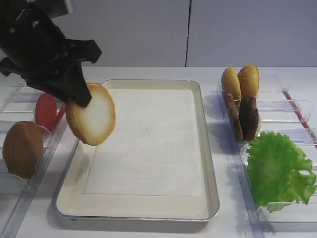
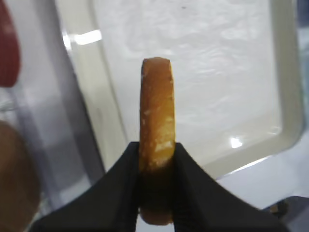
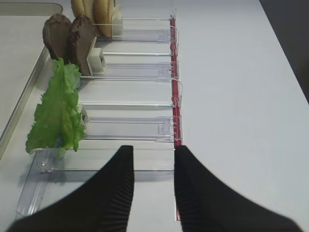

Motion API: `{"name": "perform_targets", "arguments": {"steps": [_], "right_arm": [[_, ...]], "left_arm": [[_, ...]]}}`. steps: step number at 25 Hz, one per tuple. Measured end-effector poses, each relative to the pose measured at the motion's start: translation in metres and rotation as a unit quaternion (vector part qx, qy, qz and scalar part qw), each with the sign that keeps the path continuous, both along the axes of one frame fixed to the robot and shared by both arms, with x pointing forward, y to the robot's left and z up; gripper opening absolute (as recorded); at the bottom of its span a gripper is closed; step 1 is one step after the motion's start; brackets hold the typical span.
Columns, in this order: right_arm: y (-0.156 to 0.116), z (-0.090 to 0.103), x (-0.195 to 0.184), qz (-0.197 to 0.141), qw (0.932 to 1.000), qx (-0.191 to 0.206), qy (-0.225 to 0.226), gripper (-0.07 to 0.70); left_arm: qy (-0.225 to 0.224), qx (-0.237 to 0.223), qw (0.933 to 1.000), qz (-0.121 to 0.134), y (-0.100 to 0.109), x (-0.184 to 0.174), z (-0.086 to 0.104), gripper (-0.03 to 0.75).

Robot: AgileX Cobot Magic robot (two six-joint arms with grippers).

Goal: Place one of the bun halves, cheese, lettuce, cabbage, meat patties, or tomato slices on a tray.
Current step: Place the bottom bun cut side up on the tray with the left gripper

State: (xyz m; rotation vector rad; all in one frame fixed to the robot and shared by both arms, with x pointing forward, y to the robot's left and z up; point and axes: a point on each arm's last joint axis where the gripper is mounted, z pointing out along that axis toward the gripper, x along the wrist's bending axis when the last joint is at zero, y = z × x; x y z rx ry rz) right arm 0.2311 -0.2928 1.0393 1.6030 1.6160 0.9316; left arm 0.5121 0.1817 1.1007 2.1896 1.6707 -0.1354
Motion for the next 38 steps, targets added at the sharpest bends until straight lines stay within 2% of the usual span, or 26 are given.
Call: {"name": "perform_targets", "arguments": {"steps": [2, 5, 15, 26, 33, 38], "right_arm": [[0.0, 0.0, 0.0, 0.0, 1.0, 0.0, 0.0, 0.249], [0.0, 0.0, 0.0, -0.001, 1.0, 0.002, 0.0, 0.249], [0.0, 0.0, 0.0, -0.001, 1.0, 0.002, 0.0, 0.249], [0.0, 0.0, 0.0, -0.002, 1.0, 0.003, 0.0, 0.249], [0.0, 0.0, 0.0, -0.002, 1.0, 0.003, 0.0, 0.249], [0.0, 0.0, 0.0, -0.002, 1.0, 0.003, 0.0, 0.249]], "left_arm": [[0.006, -0.038, 0.9991, -0.018, -0.007, -0.002, 0.002, 0.116], [0.021, -0.071, 0.9967, -0.035, -0.016, 0.001, -0.003, 0.116], [0.087, -0.149, 0.9826, -0.068, -0.041, 0.027, -0.046, 0.114], [0.138, -0.16, 0.9748, -0.072, -0.052, 0.047, -0.094, 0.114], [0.154, -0.162, 0.9719, -0.075, -0.054, 0.052, -0.11, 0.114], [0.156, -0.153, 0.973, -0.073, -0.053, 0.052, -0.112, 0.114]]}}
